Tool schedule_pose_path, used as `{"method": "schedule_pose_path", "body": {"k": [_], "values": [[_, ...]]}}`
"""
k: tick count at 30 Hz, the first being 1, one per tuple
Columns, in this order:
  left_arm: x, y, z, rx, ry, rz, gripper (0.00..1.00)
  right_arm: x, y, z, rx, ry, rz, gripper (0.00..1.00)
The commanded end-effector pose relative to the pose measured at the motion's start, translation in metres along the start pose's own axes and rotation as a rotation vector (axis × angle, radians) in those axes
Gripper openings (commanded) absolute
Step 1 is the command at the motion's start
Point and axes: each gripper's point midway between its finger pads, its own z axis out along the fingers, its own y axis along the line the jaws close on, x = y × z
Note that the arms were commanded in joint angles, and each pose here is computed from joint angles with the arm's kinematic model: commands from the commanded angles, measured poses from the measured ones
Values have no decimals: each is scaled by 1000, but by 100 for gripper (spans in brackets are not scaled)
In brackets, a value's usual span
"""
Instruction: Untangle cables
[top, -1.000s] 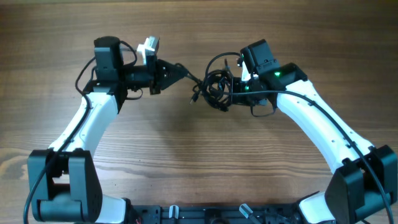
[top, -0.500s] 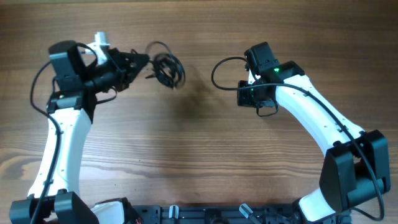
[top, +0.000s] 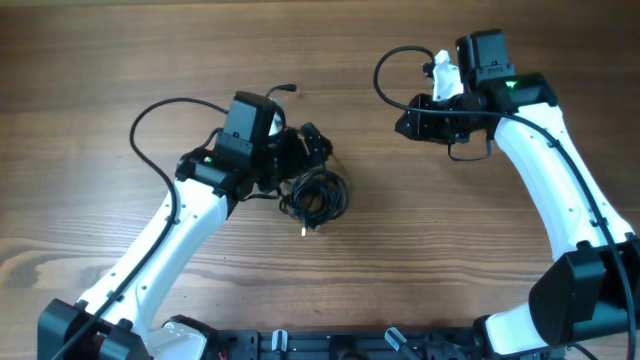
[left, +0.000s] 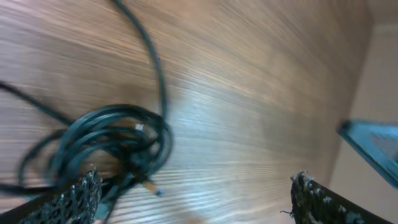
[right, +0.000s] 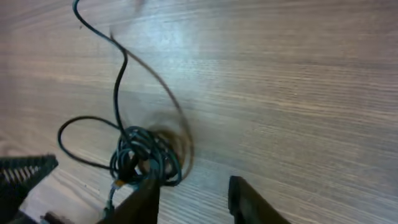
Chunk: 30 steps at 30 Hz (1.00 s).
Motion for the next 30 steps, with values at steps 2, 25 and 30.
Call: {"method": "schedule_pose_path", "body": {"k": [2,25,30], "values": [[-20,40,-13,-184,-98,6,99,0,22,-9,-87,-3,-61,50],[21,98,107,-160,316,579,61,3,27,-4,-74,3,-93,57],[26,114,126,-179,348,566,54,2,25,-4,-62,0,-95,58]]}}
